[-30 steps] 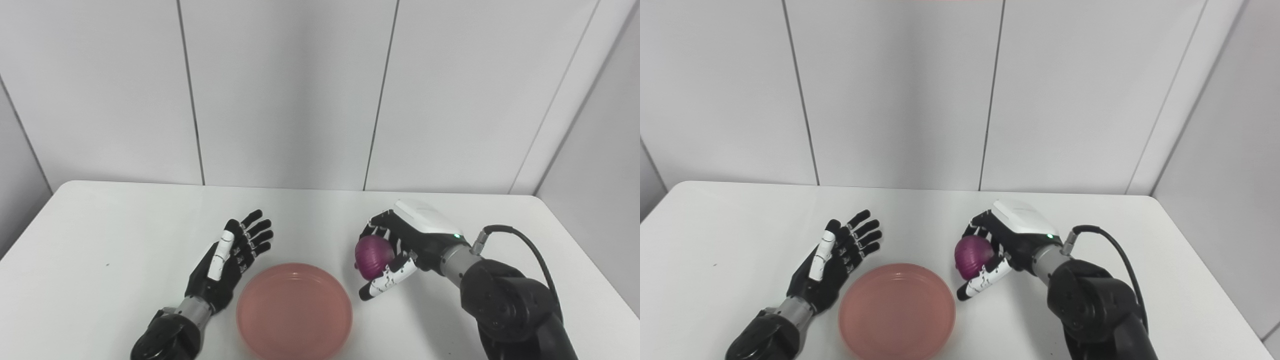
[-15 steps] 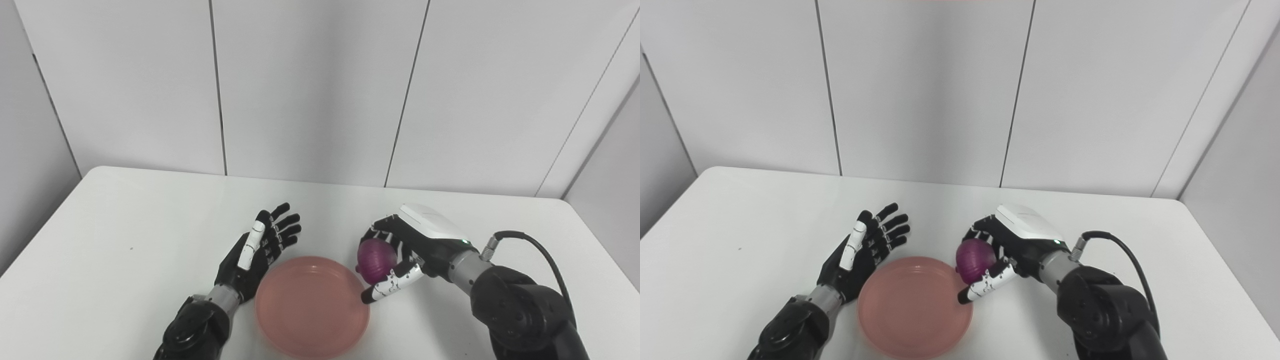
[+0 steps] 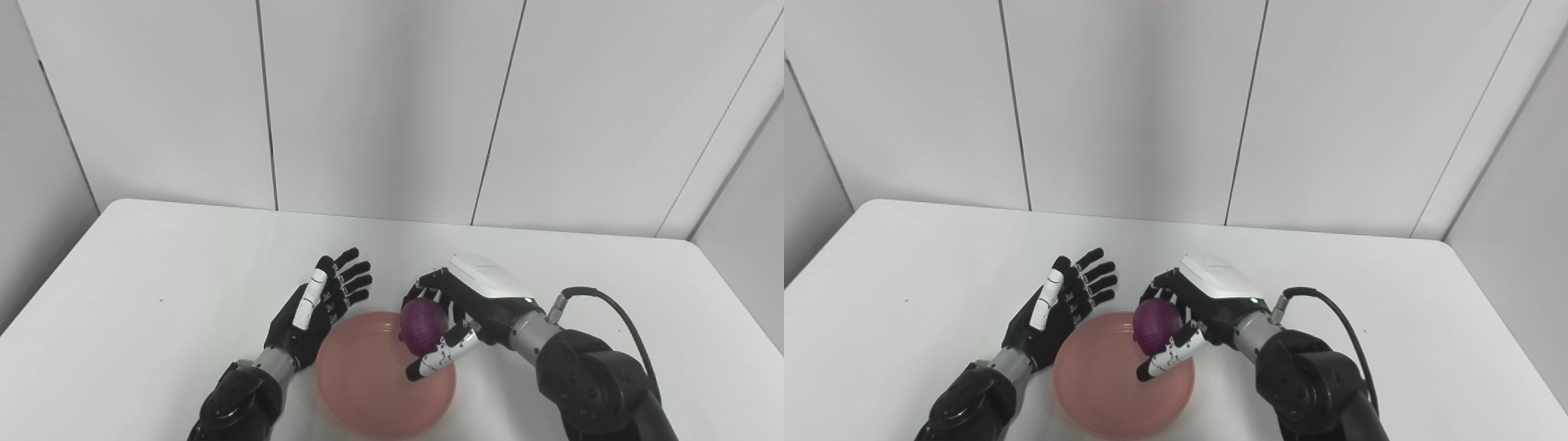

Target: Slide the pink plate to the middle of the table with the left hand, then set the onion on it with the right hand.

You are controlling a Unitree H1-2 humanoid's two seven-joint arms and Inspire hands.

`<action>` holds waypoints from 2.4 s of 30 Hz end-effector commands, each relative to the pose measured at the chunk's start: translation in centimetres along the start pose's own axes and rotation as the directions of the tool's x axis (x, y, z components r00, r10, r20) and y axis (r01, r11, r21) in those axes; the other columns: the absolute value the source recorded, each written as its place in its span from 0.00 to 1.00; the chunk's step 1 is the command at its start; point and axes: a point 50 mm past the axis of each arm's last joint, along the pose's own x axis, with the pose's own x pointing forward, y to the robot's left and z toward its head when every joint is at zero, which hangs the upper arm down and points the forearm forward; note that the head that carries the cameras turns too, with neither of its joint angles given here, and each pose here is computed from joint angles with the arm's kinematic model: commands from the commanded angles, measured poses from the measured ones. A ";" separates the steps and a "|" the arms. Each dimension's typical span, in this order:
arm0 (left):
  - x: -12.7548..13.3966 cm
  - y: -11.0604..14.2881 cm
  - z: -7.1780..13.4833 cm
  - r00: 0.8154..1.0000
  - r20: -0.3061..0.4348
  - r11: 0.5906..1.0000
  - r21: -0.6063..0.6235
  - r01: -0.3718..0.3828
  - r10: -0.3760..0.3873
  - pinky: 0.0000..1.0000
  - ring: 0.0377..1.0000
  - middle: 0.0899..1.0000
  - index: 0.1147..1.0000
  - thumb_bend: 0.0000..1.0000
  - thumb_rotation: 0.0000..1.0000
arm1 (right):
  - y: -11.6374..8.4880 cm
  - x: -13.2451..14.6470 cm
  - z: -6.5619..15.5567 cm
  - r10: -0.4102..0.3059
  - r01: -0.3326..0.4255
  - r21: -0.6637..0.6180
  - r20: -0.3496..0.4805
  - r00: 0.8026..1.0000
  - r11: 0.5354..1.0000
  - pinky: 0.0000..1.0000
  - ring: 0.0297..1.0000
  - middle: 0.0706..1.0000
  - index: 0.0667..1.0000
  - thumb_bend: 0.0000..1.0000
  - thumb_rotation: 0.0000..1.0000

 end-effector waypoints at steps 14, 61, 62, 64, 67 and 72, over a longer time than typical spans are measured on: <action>-2.4 0.7 -4.7 0.971 -0.234 0.997 -0.040 -0.066 0.055 0.89 0.87 0.86 0.88 0.84 0.86 | 2.9 1.9 -1.7 -0.034 0.035 -0.014 0.040 0.999 0.999 0.40 0.46 0.52 0.59 0.89 0.27; -2.1 0.7 -5.4 0.968 -0.243 0.996 -0.049 -0.076 0.062 0.89 0.87 0.86 0.87 0.86 0.85 | 3.3 1.6 -1.2 -0.033 0.039 -0.061 0.097 0.995 0.997 0.39 0.55 0.70 0.70 0.98 0.43; -2.1 0.7 -5.4 0.968 -0.244 0.996 -0.046 -0.076 0.063 0.89 0.87 0.86 0.87 0.86 0.85 | 3.1 1.6 -1.1 -0.030 0.037 -0.070 0.100 0.995 0.997 0.40 0.56 0.71 0.70 0.99 0.44; -2.1 0.7 -5.4 0.967 -0.245 0.996 -0.040 -0.077 0.065 0.89 0.87 0.86 0.88 0.86 0.85 | 2.9 1.4 -0.8 -0.026 0.036 -0.087 0.106 0.994 0.996 0.41 0.58 0.74 0.72 1.00 0.47; -2.1 0.6 -5.5 0.967 -0.244 0.996 -0.034 -0.078 0.067 0.87 0.87 0.86 0.88 0.86 0.86 | 2.5 1.2 -0.4 -0.024 0.035 -0.102 0.108 0.994 0.994 0.43 0.60 0.76 0.73 1.00 0.47; -2.2 0.6 -5.5 0.968 -0.243 0.997 -0.035 -0.075 0.064 0.88 0.87 0.87 0.89 0.86 0.87 | 2.1 1.0 0.1 -0.025 0.039 -0.125 0.107 0.994 0.991 0.47 0.65 0.80 0.75 1.00 0.49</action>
